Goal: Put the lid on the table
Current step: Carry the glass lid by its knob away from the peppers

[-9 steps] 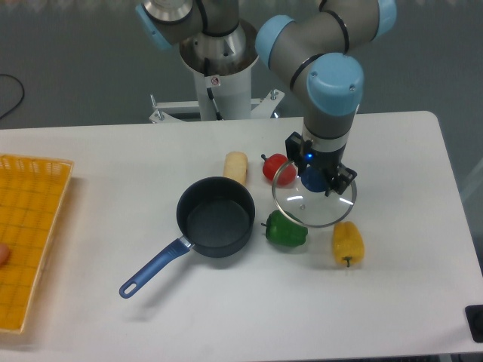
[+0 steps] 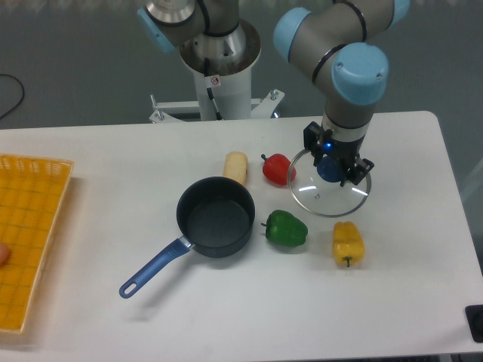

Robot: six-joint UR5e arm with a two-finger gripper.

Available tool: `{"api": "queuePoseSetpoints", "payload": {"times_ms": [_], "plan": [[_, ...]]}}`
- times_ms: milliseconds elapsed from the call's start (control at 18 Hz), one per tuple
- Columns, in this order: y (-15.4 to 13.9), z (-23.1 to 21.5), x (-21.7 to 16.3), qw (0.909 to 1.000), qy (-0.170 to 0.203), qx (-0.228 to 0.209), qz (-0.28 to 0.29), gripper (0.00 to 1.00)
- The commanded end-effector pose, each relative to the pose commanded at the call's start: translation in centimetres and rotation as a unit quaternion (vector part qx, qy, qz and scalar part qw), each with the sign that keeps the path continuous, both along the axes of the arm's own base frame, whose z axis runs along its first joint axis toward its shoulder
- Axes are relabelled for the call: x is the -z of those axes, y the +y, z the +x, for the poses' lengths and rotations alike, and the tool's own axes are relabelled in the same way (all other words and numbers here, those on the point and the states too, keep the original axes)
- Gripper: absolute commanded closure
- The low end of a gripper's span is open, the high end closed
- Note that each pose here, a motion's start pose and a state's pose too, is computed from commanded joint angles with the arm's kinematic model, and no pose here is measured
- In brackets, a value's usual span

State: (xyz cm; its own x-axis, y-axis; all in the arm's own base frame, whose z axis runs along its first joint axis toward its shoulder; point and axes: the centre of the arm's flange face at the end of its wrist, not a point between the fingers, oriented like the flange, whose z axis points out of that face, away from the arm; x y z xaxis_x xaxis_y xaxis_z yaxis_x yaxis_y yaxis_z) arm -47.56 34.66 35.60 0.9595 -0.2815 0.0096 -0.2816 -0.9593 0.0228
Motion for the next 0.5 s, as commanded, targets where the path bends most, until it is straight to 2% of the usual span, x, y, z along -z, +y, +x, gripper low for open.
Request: {"api": "queuePoseSetpoints", "payload": {"times_ms": [500], "plan": [[-2.9, -1.5, 1.9, 0.9998, -0.017, 0.011, -0.004, 0.42]]}}
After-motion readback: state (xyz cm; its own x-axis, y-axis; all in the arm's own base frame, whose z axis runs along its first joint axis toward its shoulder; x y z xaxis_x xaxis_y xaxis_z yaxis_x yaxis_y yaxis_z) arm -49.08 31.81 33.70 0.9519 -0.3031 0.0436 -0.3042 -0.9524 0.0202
